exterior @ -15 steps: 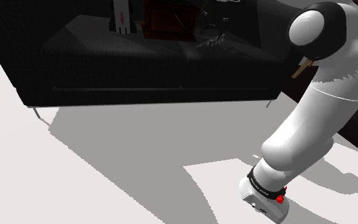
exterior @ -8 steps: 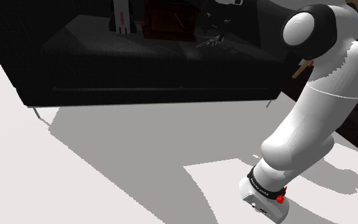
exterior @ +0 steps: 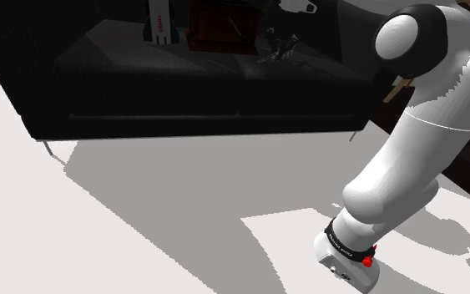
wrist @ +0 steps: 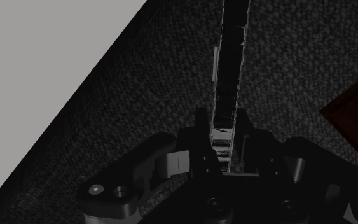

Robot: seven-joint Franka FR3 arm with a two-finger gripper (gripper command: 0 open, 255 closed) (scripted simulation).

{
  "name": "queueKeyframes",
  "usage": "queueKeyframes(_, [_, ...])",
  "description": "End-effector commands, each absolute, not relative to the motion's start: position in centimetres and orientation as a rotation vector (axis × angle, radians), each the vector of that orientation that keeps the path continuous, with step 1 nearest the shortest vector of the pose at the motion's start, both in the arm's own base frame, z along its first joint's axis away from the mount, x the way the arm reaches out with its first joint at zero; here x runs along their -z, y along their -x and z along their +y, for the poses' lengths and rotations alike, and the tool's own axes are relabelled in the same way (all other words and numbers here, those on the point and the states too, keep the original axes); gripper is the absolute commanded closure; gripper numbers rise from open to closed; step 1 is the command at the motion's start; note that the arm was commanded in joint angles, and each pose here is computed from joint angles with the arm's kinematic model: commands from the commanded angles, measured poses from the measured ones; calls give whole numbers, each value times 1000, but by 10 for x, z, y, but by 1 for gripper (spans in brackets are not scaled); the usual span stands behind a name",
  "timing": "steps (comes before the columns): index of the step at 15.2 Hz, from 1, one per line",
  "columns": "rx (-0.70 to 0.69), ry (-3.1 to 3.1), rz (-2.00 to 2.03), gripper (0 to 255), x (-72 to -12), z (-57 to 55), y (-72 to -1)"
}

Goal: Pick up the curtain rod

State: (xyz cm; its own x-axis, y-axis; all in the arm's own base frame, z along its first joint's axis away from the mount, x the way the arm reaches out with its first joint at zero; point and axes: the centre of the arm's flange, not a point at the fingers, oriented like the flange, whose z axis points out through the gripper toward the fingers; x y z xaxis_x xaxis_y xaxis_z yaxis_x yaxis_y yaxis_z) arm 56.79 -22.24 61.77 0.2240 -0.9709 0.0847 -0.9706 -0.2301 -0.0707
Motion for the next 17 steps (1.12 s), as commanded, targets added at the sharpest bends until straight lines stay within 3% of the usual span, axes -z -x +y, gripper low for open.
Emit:
queueKeyframes(1, [173, 2455, 1948, 255, -617, -223, -568])
queueKeyframes(17, [173, 2455, 1948, 255, -676, -223, -568])
